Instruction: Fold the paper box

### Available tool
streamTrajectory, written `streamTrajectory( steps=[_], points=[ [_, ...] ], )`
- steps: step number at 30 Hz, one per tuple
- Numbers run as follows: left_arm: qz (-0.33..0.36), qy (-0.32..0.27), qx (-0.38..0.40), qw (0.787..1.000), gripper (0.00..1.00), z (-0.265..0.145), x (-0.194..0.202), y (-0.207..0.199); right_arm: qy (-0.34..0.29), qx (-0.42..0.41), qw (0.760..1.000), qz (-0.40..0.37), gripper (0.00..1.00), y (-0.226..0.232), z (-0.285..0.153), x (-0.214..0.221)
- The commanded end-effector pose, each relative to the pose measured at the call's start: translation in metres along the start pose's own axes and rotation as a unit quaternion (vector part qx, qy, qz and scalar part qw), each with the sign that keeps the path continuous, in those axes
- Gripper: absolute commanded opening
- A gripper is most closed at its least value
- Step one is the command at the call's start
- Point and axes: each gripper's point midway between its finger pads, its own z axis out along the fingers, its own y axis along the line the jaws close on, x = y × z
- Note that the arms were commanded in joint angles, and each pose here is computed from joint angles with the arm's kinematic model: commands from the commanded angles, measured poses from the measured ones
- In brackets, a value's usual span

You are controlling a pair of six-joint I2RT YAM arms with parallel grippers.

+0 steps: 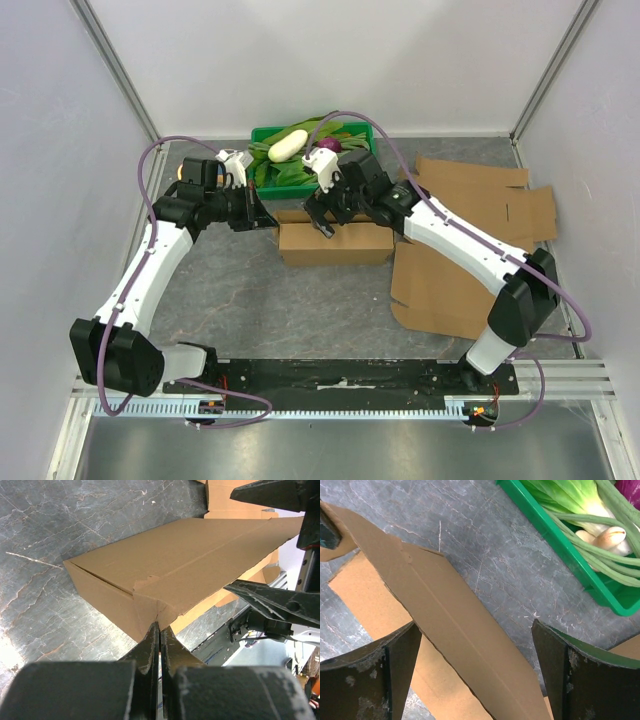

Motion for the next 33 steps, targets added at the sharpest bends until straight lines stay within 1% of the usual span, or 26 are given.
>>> streamTrajectory(
  steps=[1, 4, 6, 11, 13, 14, 17, 23, 25, 28, 33],
  points=[
    [-0.009, -0.016, 0.033, 0.999, 0.02, -0.009, -0.010, -0.020, 0.007, 0.024, 1.000, 0.001, 0.98, -0.005, 0.011, 0.009],
    [-0.025, -0.014, 0.038, 0.999, 0.02, -0.007, -0.013, -0.023, 0.023, 0.040, 0.999, 0.000, 0.98, -0.006, 0.016, 0.021],
    [-0.037, -0.017, 0.047, 0.998, 0.02, -0.007, -0.017, -0.027, 0.030, 0.066, 0.997, -0.004, 0.98, -0.012, 0.017, 0.025],
    [-0.068, -0.024, 0.093, 0.993, 0.02, -0.009, -0.025, -0.047, 0.033, 0.076, 0.996, -0.009, 0.98, -0.013, 0.019, 0.026],
    [-0.078, -0.038, 0.105, 0.991, 0.02, -0.008, -0.032, -0.049, 0.034, 0.082, 0.996, -0.016, 0.98, -0.010, 0.020, 0.026],
    [-0.098, -0.034, 0.122, 0.987, 0.02, -0.008, -0.032, -0.054, 0.034, 0.084, 0.996, -0.019, 0.98, -0.010, 0.020, 0.025],
    [-0.110, -0.032, 0.140, 0.984, 0.02, -0.004, -0.032, -0.056, 0.035, 0.086, 0.996, -0.018, 0.98, -0.009, 0.020, 0.026],
    [-0.104, -0.024, 0.113, 0.988, 0.02, 0.001, -0.017, -0.042, 0.032, 0.091, 0.995, -0.016, 0.98, -0.011, 0.018, 0.024],
    [-0.075, -0.032, 0.081, 0.993, 0.02, -0.001, -0.016, -0.032, 0.030, 0.090, 0.995, -0.016, 0.98, -0.011, 0.018, 0.022],
    [-0.053, -0.023, 0.044, 0.997, 0.02, -0.004, -0.009, -0.020, 0.031, 0.091, 0.995, -0.016, 0.98, -0.011, 0.019, 0.022],
    [-0.052, -0.006, 0.015, 0.998, 0.02, 0.000, 0.005, -0.004, 0.032, 0.088, 0.996, -0.015, 0.98, -0.010, 0.020, 0.023]
  ],
)
